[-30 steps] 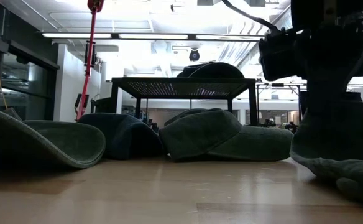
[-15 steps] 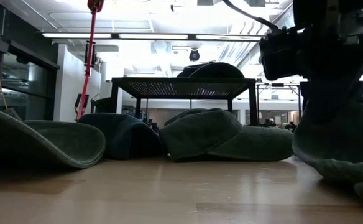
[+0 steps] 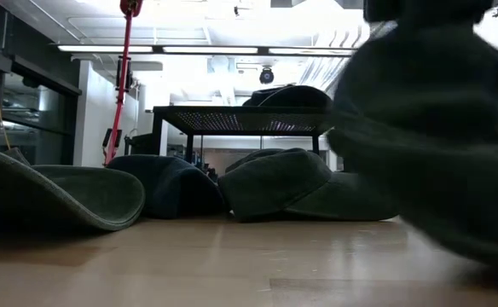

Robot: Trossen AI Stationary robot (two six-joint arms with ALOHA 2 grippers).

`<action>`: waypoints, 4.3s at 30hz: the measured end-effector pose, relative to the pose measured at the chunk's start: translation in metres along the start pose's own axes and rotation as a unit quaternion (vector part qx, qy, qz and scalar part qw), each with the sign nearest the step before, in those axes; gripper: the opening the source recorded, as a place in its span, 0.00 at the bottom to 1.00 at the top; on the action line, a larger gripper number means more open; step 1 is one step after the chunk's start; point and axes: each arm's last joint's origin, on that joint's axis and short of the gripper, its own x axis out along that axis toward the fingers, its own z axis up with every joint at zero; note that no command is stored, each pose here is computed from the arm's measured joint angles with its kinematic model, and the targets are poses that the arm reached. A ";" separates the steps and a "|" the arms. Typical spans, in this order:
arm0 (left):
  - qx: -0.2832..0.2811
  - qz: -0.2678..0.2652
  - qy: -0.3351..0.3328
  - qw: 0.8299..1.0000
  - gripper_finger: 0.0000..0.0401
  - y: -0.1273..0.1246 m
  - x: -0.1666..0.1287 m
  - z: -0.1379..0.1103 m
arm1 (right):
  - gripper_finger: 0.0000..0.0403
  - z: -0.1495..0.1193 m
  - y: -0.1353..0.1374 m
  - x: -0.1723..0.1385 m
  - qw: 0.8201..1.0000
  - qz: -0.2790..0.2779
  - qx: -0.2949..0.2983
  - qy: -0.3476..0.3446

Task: Pick & Place hat
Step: Put the bottom right gray cap to the left of the blue cap on the shelf

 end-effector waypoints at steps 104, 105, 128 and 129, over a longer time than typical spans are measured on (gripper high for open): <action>-0.247 -0.379 -0.334 0.827 0.51 -0.081 0.143 0.118 | 0.01 0.171 0.155 -0.218 0.594 0.415 -0.655 -0.213; -0.245 -0.381 -0.335 0.826 0.51 -0.081 0.143 0.118 | 0.01 0.172 0.154 -0.218 0.595 0.413 -0.655 -0.213; -0.201 -0.397 -0.349 0.825 0.03 -0.093 0.139 0.119 | 0.01 0.177 0.150 -0.221 0.608 0.398 -0.649 -0.224; -0.201 -0.398 -0.350 0.824 0.04 -0.093 0.139 0.119 | 0.01 0.178 0.150 -0.221 0.610 0.396 -0.648 -0.226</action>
